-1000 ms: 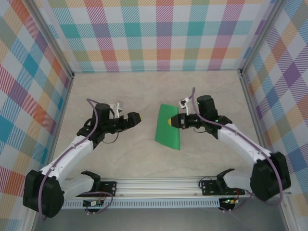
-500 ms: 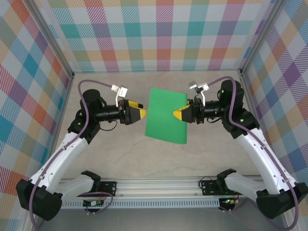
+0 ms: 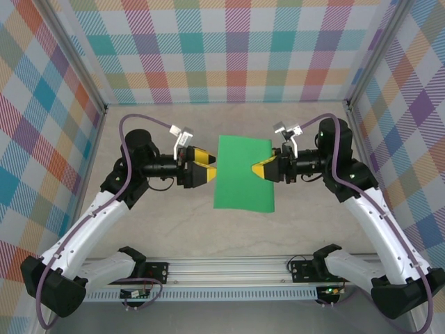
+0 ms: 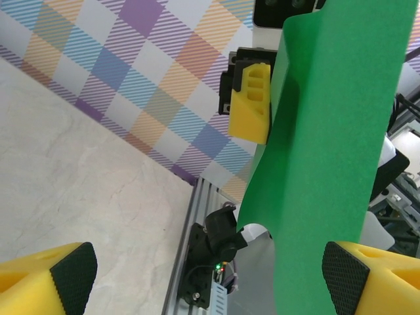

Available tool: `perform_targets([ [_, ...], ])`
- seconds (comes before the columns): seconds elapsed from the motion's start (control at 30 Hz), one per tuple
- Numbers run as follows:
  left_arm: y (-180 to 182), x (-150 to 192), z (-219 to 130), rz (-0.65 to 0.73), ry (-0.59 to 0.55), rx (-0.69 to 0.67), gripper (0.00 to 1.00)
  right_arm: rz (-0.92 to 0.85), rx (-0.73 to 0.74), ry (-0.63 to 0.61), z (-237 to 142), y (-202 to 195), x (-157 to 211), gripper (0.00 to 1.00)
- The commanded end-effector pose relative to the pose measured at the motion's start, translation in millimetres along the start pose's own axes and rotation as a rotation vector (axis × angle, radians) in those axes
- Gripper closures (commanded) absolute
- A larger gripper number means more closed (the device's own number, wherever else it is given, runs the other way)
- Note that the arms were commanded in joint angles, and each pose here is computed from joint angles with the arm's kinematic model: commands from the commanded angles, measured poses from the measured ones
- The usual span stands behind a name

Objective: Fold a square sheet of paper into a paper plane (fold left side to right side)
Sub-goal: Place a square sheet of paper at the center of the table.

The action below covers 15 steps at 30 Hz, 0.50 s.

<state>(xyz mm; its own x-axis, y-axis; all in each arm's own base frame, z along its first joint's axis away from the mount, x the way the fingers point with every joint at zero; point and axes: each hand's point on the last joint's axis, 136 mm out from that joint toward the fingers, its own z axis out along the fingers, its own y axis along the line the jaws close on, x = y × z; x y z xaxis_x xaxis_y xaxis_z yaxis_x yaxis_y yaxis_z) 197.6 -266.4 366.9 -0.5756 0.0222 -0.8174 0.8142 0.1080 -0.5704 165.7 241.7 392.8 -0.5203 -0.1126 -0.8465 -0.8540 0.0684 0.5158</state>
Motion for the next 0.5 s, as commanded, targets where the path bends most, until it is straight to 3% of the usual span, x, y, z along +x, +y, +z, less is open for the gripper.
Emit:
perform_targets([
  [0.0,-15.0,-6.7,-3.6,0.067,-0.005,0.018,0.08,-0.062,0.020,-0.006,-8.5,9.8,-1.7,0.73],
  [0.2,-19.9,-10.2,-6.1,0.097,-0.010,0.011,0.09,-0.075,0.069,-0.023,-17.0,6.8,-3.5,0.74],
  [0.47,-26.7,-11.7,-1.9,0.099,-0.009,0.049,0.08,-0.025,-0.001,-0.022,-10.4,5.0,-9.1,0.73],
])
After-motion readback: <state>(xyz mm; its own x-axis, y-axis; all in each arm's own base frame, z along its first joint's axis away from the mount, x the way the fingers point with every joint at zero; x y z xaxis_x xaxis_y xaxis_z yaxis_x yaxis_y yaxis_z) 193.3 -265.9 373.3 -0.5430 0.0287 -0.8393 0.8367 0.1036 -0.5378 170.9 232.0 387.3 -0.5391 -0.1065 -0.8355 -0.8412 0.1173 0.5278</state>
